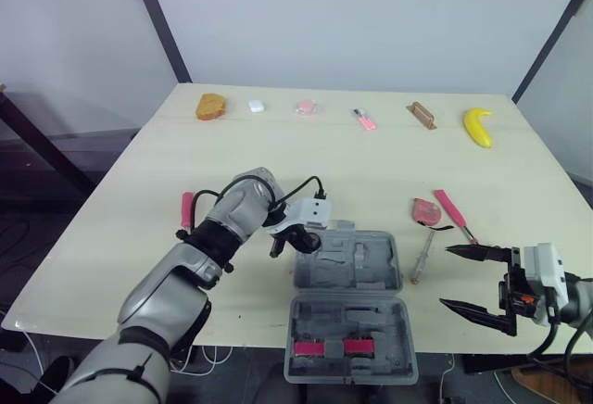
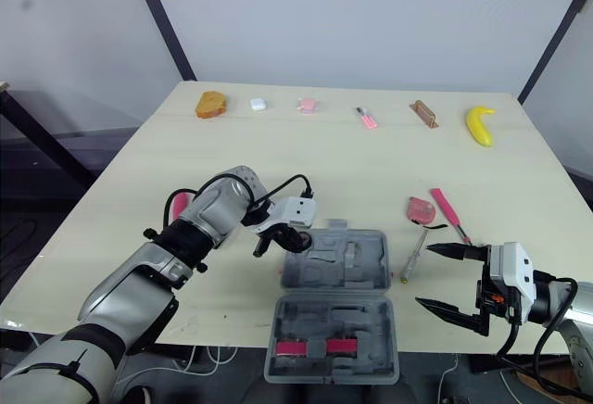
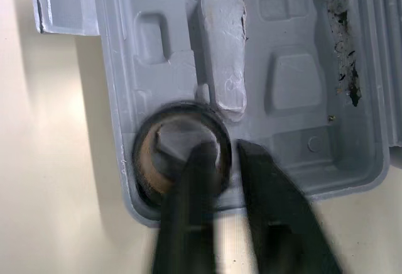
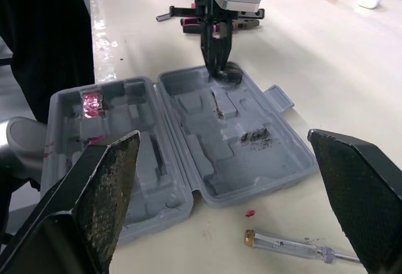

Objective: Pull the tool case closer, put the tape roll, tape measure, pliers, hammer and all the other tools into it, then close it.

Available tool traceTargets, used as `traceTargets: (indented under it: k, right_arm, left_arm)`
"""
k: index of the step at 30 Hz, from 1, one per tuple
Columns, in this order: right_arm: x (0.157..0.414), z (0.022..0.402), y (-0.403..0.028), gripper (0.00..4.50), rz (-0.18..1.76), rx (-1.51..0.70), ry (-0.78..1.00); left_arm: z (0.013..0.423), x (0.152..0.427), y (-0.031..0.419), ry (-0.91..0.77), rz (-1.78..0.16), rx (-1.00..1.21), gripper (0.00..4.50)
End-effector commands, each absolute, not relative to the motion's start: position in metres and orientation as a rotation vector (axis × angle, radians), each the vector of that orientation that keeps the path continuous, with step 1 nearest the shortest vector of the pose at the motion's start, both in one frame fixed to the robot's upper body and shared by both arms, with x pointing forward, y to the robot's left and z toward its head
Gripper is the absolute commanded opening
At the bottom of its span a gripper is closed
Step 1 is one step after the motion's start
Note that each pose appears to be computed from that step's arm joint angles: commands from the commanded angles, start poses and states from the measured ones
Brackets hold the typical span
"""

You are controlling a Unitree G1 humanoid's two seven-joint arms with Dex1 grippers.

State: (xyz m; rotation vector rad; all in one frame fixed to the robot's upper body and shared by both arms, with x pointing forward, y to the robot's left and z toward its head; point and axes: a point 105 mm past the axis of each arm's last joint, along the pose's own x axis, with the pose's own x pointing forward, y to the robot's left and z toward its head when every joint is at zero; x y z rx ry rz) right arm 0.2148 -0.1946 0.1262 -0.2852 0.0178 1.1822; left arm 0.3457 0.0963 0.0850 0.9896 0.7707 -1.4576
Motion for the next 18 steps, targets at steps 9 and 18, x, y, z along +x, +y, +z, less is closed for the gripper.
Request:
traceTargets:
  k: [9, 18]
  right_arm:
    - [0.216, 0.13, -0.195, 4.5, 1.179, -0.306, -0.01]
    - [0.216, 0.13, -0.196, 4.5, 1.177, -0.308, -0.011]
  left_arm:
    - [0.098, 0.346, 0.091, 0.731, -1.473, 1.047, 4.44]
    - [0.119, 0.341, 0.082, 0.66, -1.504, 1.045, 4.44]
